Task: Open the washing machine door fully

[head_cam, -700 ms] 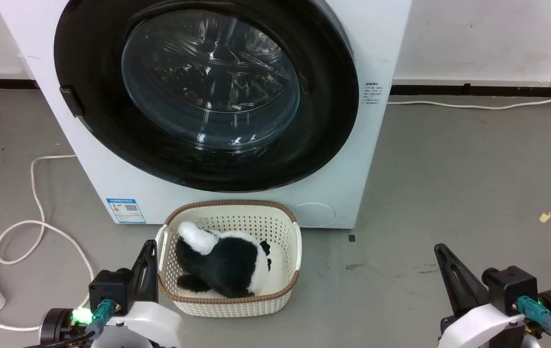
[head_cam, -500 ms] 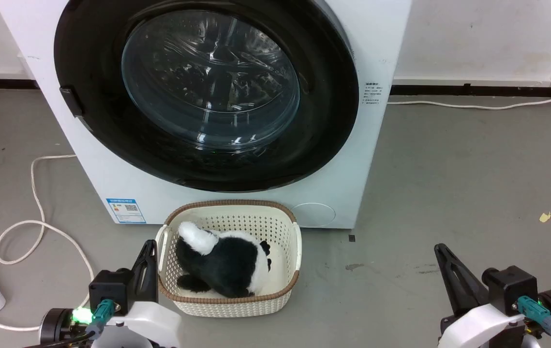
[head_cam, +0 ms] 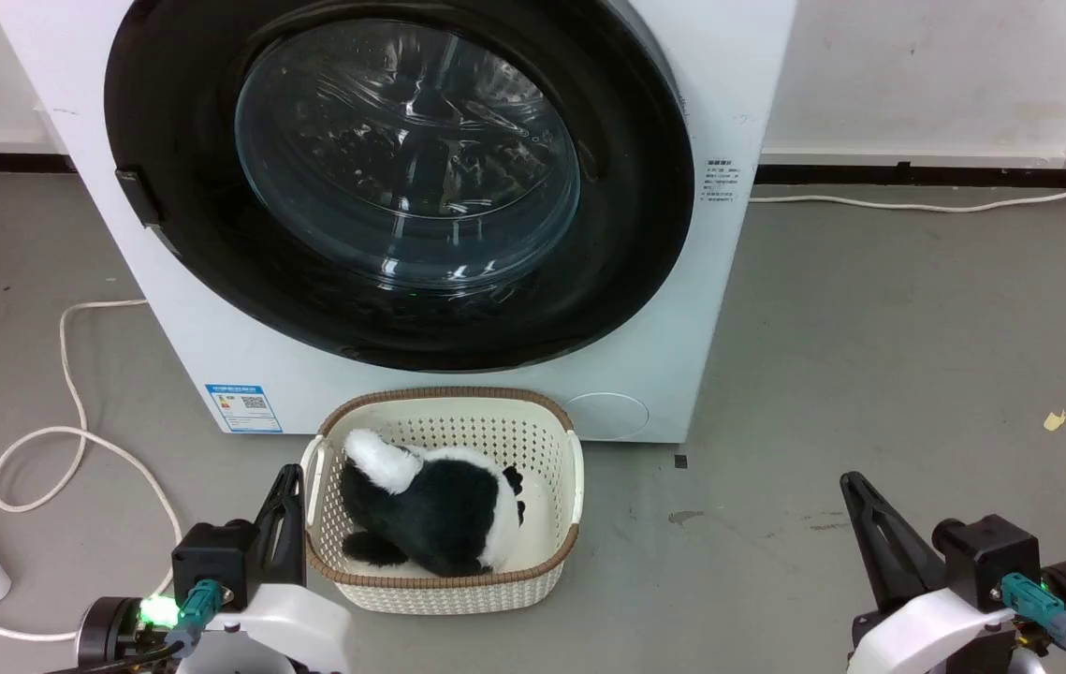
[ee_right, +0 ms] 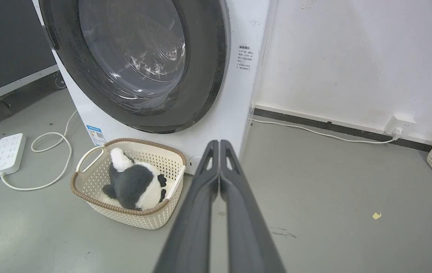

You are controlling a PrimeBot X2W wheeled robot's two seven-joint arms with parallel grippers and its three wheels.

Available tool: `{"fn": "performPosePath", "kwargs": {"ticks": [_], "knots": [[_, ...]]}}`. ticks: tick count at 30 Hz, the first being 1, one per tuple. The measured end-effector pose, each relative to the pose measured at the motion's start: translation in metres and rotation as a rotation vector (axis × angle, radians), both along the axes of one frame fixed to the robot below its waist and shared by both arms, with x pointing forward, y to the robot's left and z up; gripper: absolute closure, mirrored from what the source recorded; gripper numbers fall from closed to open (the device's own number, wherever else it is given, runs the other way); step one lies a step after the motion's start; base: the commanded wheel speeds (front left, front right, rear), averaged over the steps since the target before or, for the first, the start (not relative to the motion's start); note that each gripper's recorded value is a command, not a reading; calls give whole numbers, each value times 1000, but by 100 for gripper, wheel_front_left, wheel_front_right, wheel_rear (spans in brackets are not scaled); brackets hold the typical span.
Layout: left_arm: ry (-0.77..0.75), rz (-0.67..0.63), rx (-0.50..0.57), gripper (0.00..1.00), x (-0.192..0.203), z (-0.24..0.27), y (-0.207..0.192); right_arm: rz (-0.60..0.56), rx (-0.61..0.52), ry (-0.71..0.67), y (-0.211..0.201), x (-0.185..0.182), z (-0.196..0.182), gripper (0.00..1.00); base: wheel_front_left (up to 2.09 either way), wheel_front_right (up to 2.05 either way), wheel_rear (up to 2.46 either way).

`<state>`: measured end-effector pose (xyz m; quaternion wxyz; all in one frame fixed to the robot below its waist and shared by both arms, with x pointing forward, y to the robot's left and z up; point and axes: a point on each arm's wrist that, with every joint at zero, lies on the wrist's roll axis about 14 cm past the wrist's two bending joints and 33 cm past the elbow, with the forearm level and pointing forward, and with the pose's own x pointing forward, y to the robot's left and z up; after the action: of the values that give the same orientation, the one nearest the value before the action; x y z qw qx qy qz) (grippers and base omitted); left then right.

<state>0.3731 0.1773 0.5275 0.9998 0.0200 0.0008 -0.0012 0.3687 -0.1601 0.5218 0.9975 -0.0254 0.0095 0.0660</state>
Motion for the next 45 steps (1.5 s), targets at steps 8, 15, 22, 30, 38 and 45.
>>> {"fn": "performPosePath", "kwargs": {"ticks": [8, 15, 22, 30, 38, 45], "knots": [[0, 0, 0, 100, 0, 0, 0, 0, 0, 0, 0, 0, 0, 100, 0, 0, 0], [0, -1, -2, 0, 0, 0, 0, 1, 0, 1, 0, 0, 0, 0, 0, 0, 0], [-3, -4, -2, 0, 0, 0, -2, 0, 1, -3, 0, 0, 0, 0, 0, 0, 0], [-7, -3, -3, 0, 1, -2, -3, 8, 6, -16, 2, 3, 1, 0, 0, 0, 0], [-4, 6, -3, 0, 1, -6, -1, 20, 8, -16, 4, 7, -2, 0, 0, 0, 0], [6, 19, -2, 0, 3, -13, 2, 41, 9, -39, 4, 22, 3, 100, 0, 0, 0]]}}
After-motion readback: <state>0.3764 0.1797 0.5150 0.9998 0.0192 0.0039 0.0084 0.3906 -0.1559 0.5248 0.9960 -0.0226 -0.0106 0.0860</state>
